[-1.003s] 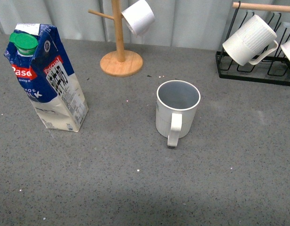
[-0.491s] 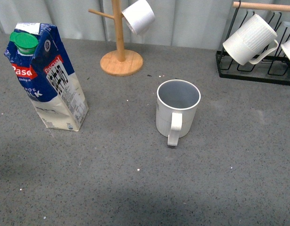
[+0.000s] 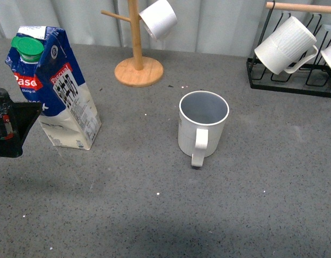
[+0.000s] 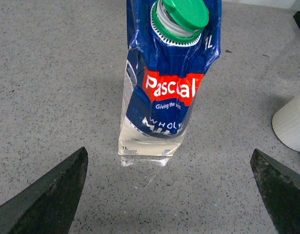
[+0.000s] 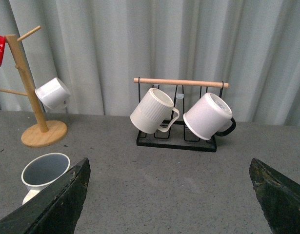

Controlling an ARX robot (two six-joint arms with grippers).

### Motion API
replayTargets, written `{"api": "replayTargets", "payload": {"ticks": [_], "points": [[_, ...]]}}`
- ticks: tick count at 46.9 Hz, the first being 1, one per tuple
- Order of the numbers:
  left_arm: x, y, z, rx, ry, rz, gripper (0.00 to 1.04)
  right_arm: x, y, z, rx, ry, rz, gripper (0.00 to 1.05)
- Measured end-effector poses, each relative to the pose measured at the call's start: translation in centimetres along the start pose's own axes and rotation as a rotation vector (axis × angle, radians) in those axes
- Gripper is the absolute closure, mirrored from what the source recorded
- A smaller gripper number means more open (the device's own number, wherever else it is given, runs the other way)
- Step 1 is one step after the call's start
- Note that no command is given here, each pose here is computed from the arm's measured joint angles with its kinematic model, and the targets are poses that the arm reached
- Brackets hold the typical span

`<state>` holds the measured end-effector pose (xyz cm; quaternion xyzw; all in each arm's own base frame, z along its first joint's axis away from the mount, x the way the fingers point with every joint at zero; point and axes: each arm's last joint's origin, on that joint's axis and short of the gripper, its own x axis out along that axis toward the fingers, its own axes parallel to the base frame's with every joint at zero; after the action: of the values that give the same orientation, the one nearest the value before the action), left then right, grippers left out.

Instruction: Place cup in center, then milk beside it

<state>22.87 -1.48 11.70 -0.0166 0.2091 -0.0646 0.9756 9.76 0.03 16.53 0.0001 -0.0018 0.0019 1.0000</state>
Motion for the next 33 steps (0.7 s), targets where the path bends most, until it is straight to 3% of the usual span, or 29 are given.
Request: {"api": "replayTargets", "payload": {"ticks": [33], "points": [[4.5,0.9,0.8,0.013,-0.016,0.011,0.07,0.0,0.0,0.0,0.000,0.000,0.000,0.09]]}}
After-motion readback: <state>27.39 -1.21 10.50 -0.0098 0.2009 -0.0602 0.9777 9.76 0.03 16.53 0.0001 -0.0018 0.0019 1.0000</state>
